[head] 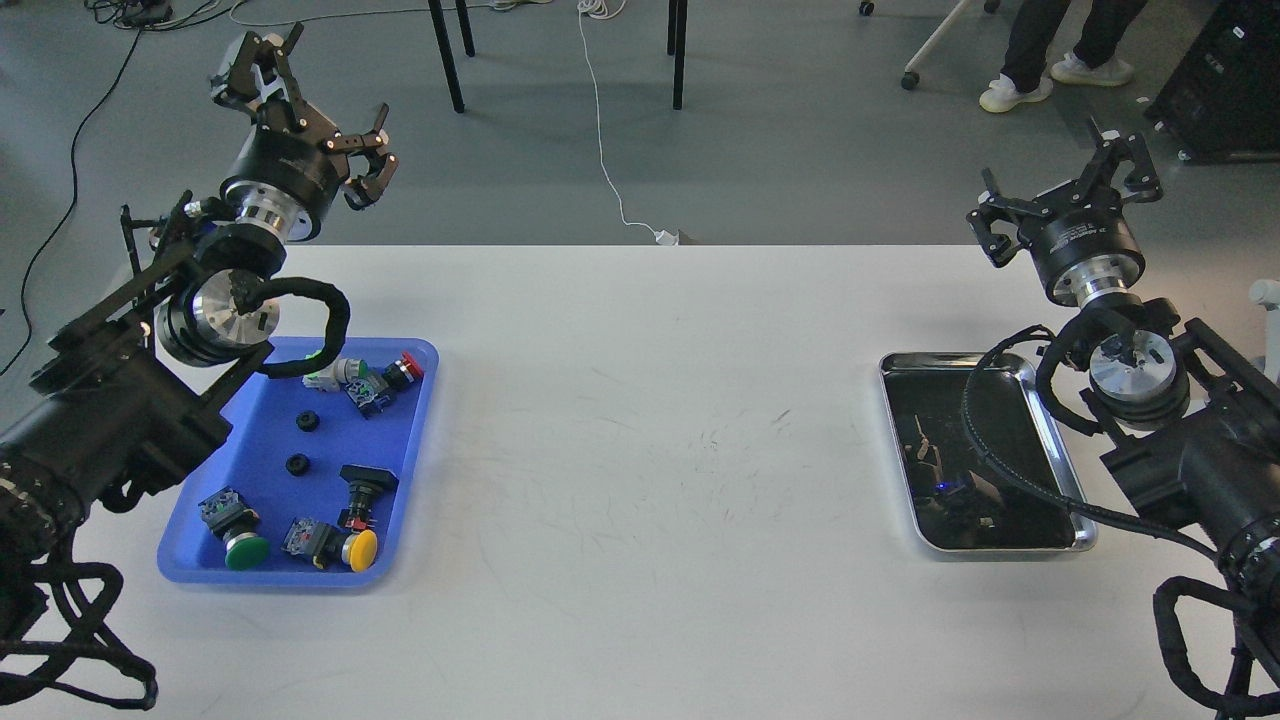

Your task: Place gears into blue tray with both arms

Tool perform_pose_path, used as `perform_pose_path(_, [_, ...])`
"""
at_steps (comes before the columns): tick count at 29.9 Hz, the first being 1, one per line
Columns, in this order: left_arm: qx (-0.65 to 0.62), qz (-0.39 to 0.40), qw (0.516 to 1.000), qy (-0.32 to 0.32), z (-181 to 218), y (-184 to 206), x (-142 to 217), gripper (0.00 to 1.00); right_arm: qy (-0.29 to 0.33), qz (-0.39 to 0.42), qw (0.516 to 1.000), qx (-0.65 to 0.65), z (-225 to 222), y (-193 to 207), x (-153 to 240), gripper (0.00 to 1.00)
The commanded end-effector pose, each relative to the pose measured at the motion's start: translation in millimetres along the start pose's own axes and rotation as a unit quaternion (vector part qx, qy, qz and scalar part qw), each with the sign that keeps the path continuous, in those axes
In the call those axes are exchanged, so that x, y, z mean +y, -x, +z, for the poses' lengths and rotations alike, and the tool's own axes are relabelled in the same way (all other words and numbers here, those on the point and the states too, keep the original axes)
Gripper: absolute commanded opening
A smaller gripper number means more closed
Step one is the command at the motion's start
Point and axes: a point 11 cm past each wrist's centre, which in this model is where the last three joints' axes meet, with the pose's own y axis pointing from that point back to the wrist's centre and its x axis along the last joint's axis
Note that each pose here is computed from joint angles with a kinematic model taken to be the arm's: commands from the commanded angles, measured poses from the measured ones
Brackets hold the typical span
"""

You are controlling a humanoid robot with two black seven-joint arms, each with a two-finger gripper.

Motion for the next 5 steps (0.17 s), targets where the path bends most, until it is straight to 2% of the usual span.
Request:
perform_pose_path(1, [0.028,-0.002,1.0,-0.002,-12.9,-6.4,12.6,0.98,0.012,-0.002,1.0,0.01,7.7,0.1,0.8,0.99])
perform_pose_path(5, [0.022,0.015,1.0,-0.002,-13.0,-13.6,14.3,0.98,0.026,-0.005,0.999,0.027,12.0,-0.1,1.7,0.99])
